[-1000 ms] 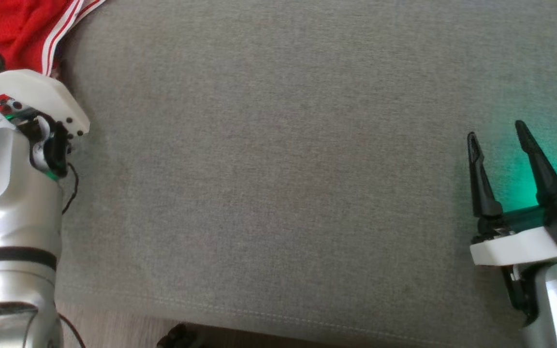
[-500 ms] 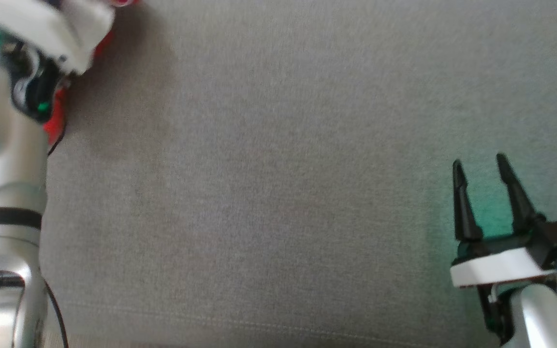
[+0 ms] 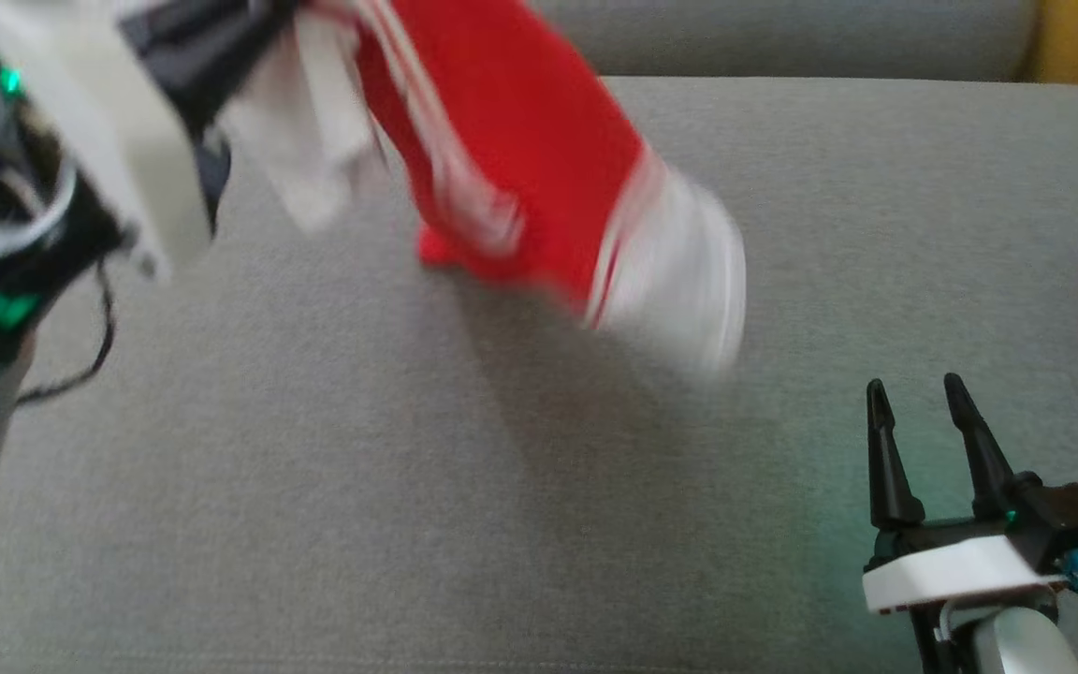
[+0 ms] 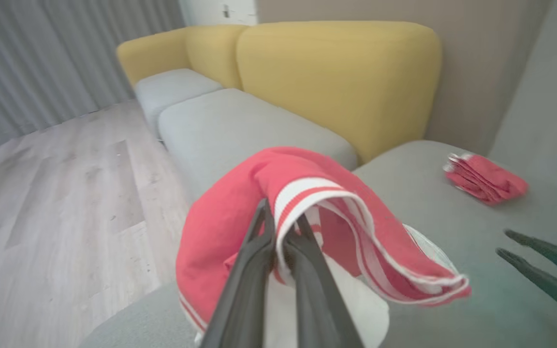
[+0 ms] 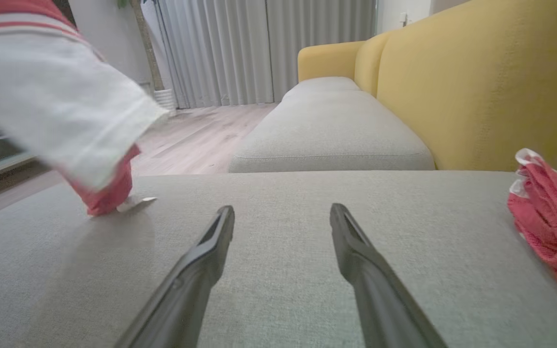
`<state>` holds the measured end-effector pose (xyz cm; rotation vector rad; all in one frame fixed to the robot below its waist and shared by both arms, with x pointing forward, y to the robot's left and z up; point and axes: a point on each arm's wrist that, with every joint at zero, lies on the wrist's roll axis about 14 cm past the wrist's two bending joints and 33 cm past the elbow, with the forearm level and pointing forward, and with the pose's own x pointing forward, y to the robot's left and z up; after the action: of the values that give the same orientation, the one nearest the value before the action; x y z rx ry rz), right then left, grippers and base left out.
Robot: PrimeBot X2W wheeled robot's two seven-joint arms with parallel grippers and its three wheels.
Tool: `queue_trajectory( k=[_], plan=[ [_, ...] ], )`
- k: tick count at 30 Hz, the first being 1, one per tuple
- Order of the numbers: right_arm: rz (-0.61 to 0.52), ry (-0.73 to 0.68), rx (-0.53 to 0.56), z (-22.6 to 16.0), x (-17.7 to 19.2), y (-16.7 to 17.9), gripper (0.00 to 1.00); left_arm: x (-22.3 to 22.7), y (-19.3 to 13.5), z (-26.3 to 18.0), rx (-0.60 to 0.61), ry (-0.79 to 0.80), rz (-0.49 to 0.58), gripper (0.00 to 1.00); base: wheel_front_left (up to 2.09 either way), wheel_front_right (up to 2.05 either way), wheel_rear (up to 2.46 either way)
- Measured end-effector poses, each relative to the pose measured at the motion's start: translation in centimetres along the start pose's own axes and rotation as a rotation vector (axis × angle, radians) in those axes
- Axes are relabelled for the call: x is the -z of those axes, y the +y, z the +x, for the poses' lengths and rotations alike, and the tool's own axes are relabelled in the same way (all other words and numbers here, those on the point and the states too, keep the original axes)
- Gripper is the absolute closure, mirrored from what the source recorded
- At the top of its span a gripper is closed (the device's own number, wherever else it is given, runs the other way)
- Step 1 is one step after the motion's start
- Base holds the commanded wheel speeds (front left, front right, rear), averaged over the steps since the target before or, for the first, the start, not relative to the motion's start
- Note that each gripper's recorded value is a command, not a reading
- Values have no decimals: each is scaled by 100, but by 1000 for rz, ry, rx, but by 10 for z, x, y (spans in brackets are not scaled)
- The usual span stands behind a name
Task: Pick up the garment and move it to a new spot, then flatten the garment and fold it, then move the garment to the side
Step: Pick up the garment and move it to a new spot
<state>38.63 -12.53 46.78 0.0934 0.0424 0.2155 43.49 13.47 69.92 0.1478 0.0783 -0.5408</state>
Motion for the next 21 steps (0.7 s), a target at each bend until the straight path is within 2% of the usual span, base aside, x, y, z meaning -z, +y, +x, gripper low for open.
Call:
queue_trajectory(
  k=[3, 10, 15, 21],
  plan=[
    [6, -9, 31, -7, -3, -9, 0, -5, -19, -13, 68, 18, -2, 100, 0, 0, 0],
    [28, -9, 89, -22, -2, -24, 0, -20, -28, -12, 116, 9, -7, 100, 0, 0, 0],
    [51, -1, 130, -30, 1, -34, 0, -8, -59, 27, 245, 36, -87, 100, 0, 0, 0],
    [72, -26, 184, -29, -7, -51, 0, 49, -118, 95, 377, 195, -184, 100, 0, 0, 0]
  ],
)
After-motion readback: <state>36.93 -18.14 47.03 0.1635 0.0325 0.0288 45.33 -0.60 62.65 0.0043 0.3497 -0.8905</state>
